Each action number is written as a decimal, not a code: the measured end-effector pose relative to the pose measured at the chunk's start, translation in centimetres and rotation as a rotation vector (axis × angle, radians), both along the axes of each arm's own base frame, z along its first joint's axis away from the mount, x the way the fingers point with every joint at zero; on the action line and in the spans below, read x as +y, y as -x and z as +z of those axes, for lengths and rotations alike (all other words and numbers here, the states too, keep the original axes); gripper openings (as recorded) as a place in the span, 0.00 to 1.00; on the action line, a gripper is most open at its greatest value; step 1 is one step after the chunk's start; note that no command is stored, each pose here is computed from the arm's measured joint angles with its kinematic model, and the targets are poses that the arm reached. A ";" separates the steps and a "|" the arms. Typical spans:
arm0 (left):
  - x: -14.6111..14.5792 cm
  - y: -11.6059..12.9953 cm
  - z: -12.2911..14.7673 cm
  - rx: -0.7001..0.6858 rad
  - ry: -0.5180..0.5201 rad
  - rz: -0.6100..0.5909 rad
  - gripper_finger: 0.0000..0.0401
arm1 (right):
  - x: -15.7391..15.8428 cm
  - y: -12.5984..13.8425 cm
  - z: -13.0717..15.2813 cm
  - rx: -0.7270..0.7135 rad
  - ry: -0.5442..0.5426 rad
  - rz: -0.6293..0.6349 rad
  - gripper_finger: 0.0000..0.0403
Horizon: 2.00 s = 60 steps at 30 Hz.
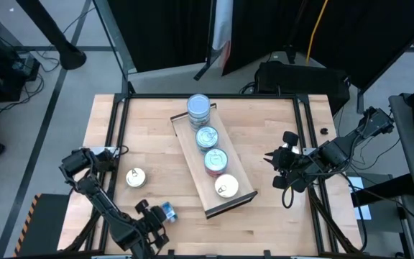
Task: Stack canned seafood by type on shelf
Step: Stack the bottom right blue and pink tuna can on top of the other blue and pink tuna can on the shelf
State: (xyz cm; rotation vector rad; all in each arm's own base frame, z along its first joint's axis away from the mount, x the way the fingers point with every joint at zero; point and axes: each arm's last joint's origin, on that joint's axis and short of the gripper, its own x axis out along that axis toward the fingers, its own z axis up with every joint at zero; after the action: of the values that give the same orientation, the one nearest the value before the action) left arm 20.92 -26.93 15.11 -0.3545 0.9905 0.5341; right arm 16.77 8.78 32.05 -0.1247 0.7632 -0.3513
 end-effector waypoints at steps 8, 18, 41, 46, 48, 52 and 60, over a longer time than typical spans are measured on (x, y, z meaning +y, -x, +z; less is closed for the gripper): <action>-1.2 0.2 1.0 0.037 0.089 -0.010 0.00 | 0.0 0.0 0.0 0.003 -0.004 0.002 0.13; -1.3 -3.1 10.1 -0.018 0.039 -0.253 0.02 | 0.1 0.0 0.0 0.016 -0.004 0.025 0.13; 4.2 -6.0 11.5 0.482 -0.159 -1.010 0.90 | 0.9 -0.5 0.2 0.029 -0.133 0.148 0.13; 4.4 -6.9 10.5 0.439 -0.162 -1.090 0.90 | 0.9 -0.5 0.1 0.043 -0.148 0.161 0.13; 4.5 -7.1 10.1 0.425 -0.169 -1.114 0.90 | 0.9 -0.5 0.1 0.043 -0.148 0.161 0.13; 4.8 -7.3 8.6 0.464 -0.142 -1.155 0.90 | 0.9 -0.5 0.1 0.043 -0.148 0.161 0.13; 5.1 -7.8 6.1 0.511 -0.150 -1.214 0.90 | 0.9 -0.5 0.1 0.042 -0.149 0.161 0.13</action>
State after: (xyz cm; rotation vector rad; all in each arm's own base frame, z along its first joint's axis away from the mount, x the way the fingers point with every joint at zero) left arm 28.69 -21.84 21.25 0.5551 1.4312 -0.4409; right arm 17.25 9.69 32.17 -0.0534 0.8128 -0.1389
